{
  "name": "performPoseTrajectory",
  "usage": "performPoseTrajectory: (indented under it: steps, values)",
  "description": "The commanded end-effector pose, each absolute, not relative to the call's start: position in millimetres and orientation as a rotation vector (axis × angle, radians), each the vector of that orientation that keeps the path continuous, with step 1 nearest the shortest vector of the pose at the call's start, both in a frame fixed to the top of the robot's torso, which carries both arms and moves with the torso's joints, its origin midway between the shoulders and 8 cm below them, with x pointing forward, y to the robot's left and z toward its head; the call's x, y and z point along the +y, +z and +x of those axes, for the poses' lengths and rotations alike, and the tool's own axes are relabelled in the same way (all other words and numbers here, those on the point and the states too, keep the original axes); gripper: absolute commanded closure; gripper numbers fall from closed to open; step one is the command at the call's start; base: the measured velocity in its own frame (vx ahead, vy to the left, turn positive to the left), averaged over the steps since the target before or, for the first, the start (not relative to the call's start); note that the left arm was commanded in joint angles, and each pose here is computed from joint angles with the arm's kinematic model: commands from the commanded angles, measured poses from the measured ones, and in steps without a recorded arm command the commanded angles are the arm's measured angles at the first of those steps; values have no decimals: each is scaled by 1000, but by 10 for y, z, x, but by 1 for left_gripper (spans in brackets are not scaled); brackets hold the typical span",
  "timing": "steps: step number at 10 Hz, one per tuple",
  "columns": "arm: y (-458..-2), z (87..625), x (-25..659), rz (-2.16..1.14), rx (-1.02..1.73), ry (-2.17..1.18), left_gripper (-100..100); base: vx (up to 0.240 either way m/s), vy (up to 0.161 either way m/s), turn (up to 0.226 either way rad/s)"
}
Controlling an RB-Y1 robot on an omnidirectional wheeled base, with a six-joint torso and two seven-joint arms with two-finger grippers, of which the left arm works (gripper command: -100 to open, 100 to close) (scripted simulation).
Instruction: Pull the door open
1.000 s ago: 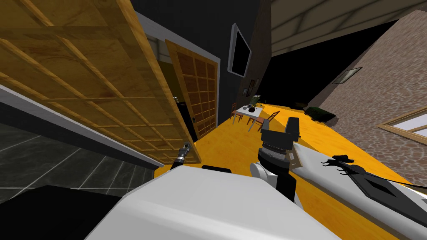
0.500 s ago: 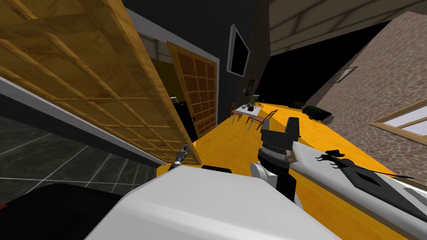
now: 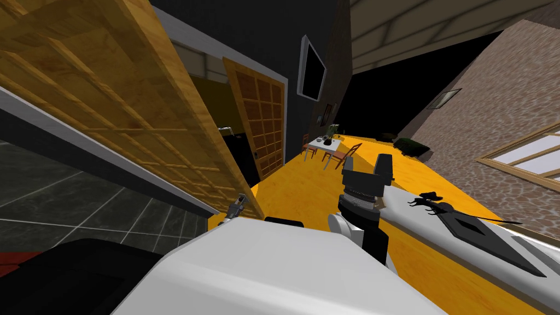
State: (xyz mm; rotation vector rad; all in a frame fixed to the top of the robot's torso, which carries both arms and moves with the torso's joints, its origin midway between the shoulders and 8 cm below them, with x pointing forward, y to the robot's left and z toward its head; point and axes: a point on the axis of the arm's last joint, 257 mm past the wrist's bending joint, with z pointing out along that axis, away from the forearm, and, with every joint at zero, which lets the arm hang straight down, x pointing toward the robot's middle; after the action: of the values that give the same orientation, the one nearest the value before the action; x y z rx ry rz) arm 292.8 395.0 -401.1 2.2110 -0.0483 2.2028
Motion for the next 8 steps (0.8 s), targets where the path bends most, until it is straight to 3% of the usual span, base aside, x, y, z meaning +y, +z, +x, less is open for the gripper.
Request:
performPoseTrajectory:
  steps: [1,8]
  values:
    - [-3981,2808,3927,2189,-70,2190,100,-71,38,-14]
    - [-4033,2354,3763,2151,-178,2150,100,-33,6,22]
